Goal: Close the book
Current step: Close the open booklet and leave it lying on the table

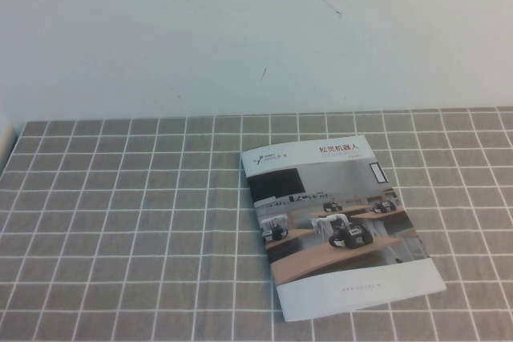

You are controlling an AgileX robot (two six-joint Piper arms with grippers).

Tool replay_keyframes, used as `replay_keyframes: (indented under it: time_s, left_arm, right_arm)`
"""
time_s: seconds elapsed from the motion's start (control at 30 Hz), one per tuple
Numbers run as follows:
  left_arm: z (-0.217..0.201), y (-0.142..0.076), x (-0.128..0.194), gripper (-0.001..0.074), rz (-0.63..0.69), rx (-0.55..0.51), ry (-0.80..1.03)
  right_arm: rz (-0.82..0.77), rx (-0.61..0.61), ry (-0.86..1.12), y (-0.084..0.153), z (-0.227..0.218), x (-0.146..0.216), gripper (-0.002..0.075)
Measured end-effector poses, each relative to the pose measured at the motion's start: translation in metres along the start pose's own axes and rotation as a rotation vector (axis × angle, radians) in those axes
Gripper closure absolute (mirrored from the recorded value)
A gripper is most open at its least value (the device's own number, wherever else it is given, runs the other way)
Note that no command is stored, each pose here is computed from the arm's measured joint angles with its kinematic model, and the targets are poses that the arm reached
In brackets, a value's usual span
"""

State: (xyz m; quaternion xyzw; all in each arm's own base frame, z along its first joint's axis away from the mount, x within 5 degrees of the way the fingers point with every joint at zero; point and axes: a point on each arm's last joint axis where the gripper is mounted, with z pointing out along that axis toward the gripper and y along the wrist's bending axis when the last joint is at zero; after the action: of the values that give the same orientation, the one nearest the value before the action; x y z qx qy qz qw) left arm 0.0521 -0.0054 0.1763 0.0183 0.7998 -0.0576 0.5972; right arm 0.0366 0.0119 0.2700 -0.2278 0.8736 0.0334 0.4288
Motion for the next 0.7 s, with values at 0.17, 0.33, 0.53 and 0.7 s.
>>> replay_keyframes:
  time_s: [0.17, 0.33, 0.53, 0.7]
  left_arm:
    - [0.0, 0.0, 0.0, 0.0737, -0.009, 0.0, 0.0]
    - [0.0, 0.0001, 0.0, 0.0737, -0.016, -0.001, 0.0]
    - [0.0, 0.0001, 0.0, 0.0737, -0.025, -0.001, 0.0]
    - [0.0, 0.0001, 0.0, 0.0737, -0.025, -0.001, 0.0]
  right_arm:
    - [0.0, 0.0, 0.0, 0.0, 0.0, 0.0, 0.0729]
    - [0.0, 0.0, 0.0, 0.0, 0.0, 0.0, 0.0729]
    - [0.002, 0.0, 0.0, 0.0, 0.0, 0.0, 0.0729]
    - [0.002, 0.0, 0.0, 0.0, 0.0, 0.0, 0.0729]
